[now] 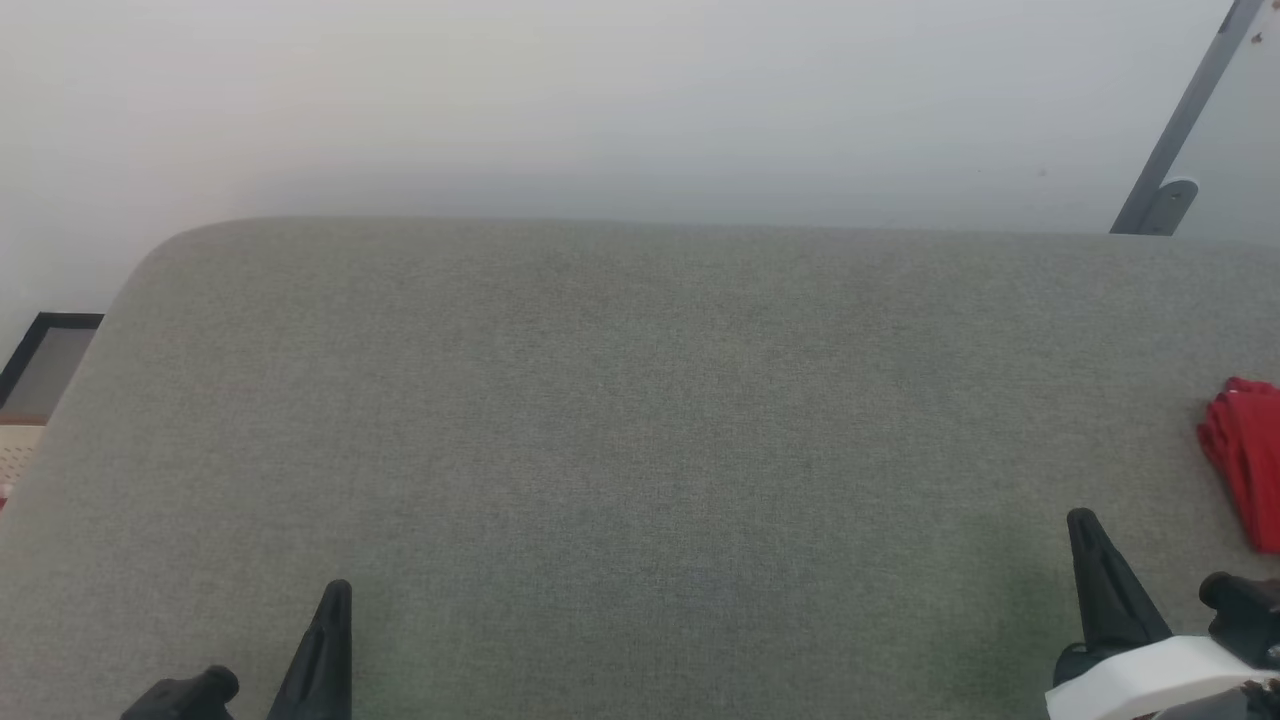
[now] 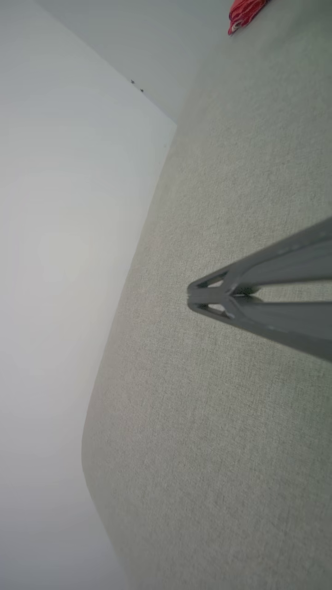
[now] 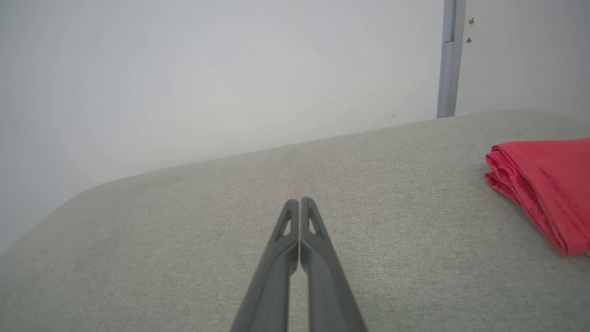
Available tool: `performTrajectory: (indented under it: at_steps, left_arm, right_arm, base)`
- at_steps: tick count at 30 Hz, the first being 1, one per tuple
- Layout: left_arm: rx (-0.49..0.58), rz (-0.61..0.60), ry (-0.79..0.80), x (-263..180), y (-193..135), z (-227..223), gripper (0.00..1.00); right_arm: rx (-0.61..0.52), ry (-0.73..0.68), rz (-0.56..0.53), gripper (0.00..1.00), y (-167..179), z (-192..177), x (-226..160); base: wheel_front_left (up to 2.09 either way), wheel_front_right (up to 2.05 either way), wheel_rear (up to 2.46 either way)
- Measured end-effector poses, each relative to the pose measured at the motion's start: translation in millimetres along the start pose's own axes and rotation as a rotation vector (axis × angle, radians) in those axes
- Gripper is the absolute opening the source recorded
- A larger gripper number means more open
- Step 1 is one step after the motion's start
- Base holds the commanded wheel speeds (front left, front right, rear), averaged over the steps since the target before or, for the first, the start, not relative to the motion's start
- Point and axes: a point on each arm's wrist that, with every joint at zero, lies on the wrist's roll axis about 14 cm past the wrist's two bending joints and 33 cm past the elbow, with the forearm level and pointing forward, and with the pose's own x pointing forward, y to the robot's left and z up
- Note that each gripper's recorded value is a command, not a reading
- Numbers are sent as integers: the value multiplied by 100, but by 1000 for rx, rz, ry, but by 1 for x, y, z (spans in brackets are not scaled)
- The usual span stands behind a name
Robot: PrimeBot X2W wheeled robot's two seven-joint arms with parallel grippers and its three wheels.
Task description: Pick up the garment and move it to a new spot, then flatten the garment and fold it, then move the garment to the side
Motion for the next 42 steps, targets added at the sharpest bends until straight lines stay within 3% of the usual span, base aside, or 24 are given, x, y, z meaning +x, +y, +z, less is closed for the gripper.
performTrajectory:
  at_steps: [17, 42]
  left_arm:
    - [-288, 35, 15, 16, 0, 0, 0]
    - [-587, 35, 28, 35, -9, 3, 0]
  right_arm:
    - [299, 2, -64, 0, -7, 1, 5]
    - [623, -9, -93, 0, -8, 3, 10]
  base:
    - [0, 0, 0]
    - [0, 0, 0]
